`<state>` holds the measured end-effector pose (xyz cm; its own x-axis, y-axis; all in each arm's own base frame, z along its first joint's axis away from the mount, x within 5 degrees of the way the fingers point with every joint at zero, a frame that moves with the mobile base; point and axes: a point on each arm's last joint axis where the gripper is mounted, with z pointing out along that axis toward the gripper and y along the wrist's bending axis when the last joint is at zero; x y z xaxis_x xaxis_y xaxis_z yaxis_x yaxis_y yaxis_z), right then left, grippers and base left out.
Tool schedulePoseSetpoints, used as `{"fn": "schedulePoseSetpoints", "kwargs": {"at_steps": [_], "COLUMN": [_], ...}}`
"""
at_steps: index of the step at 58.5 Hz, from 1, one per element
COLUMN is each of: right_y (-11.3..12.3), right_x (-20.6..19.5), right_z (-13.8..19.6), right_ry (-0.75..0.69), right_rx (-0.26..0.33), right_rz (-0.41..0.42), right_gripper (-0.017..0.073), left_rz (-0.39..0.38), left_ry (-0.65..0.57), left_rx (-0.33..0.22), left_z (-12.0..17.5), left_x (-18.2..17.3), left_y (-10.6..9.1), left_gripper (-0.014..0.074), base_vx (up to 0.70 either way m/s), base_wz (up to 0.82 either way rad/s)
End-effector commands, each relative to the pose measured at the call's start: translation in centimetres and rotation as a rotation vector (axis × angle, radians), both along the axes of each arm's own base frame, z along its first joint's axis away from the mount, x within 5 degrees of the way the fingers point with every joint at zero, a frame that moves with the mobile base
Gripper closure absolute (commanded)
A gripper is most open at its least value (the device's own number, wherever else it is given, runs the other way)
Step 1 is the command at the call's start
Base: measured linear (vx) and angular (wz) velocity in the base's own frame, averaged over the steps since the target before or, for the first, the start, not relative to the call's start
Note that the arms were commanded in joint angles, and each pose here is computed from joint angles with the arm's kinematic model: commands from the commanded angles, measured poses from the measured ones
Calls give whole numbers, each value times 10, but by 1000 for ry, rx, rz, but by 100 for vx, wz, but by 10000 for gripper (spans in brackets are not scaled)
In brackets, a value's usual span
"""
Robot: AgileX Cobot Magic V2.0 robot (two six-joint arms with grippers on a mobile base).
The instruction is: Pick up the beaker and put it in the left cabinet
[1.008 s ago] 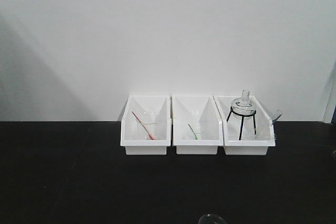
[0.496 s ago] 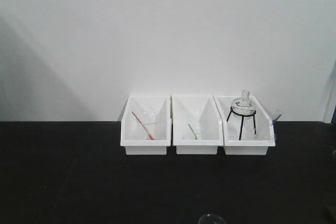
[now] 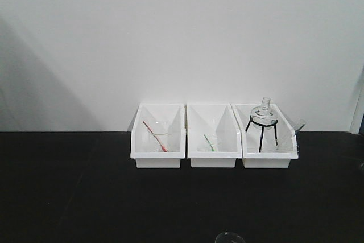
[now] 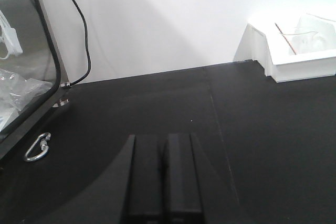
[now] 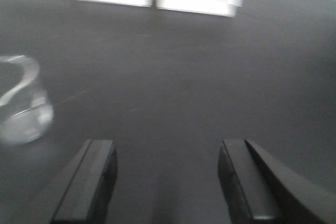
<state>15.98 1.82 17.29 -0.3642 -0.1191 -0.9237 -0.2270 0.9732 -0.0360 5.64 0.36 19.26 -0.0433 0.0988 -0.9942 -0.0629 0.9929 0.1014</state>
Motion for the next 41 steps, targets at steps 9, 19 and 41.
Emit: {"fn": "schedulePoseSetpoints", "kwargs": {"at_steps": [9,19,41], "right_y": [19,18,28], "right_x": [7,14,33], "right_z": [11,-6,-38], "right_ry": [-191,-108,-118], "right_rx": [38,76,253], "right_rz": [217,201,272], "right_gripper": [-9,-70,-68], "left_rz": [-2,-2,-2], "left_ry": [-118,-119,-119], "left_rx": [1,1,1], "left_z": [15,15,15], "left_x": [-2,-2,-2], "left_y": [0,0,0], "left_gripper": [600,600,600], "base_vx": [0,0,0], "base_wz": [0,0,0]}}
